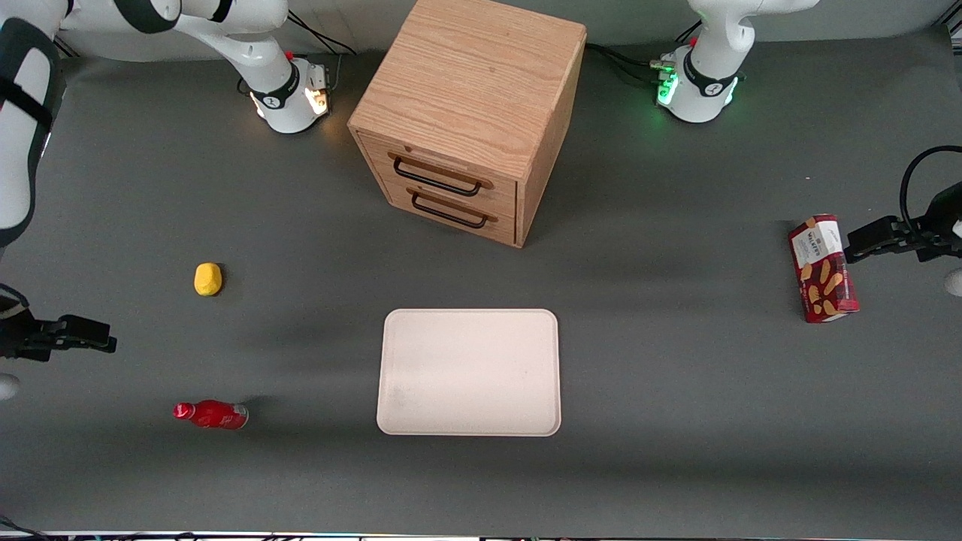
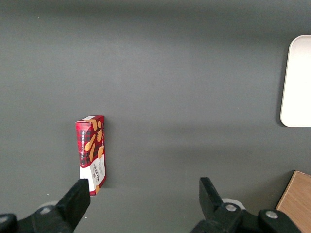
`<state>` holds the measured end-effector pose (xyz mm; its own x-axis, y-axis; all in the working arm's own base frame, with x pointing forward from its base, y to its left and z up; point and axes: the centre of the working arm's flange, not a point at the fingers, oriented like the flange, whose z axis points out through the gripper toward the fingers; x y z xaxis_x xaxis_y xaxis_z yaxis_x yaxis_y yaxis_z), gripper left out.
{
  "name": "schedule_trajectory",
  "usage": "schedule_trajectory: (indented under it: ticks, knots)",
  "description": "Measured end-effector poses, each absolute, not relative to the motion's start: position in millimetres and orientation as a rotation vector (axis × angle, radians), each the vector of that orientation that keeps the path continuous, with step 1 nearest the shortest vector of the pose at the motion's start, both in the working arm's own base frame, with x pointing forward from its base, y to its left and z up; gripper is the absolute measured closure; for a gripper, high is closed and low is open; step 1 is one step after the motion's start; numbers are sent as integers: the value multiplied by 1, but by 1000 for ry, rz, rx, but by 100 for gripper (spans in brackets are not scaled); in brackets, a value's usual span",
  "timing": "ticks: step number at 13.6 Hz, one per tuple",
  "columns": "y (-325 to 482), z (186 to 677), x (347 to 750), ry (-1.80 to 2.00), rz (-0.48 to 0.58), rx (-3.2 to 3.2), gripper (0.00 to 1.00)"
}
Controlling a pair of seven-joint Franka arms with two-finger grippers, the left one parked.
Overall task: Place coke bottle on tray
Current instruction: 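Move the open right gripper down toward the red Coca-Cola bottle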
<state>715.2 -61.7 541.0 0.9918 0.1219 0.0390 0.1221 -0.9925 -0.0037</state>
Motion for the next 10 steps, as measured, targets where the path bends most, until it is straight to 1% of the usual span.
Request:
schedule_trajectory:
  ticks: [3, 5, 7, 10]
  knots:
    - [-77, 523, 725, -202, -70, -3109, 0]
    - [-71, 520, 731, -218, -110, -3104, 0]
    - [-59, 513, 736, -243, -127, -3098, 0]
    - [-48, 486, 750, -268, -142, -3095, 0]
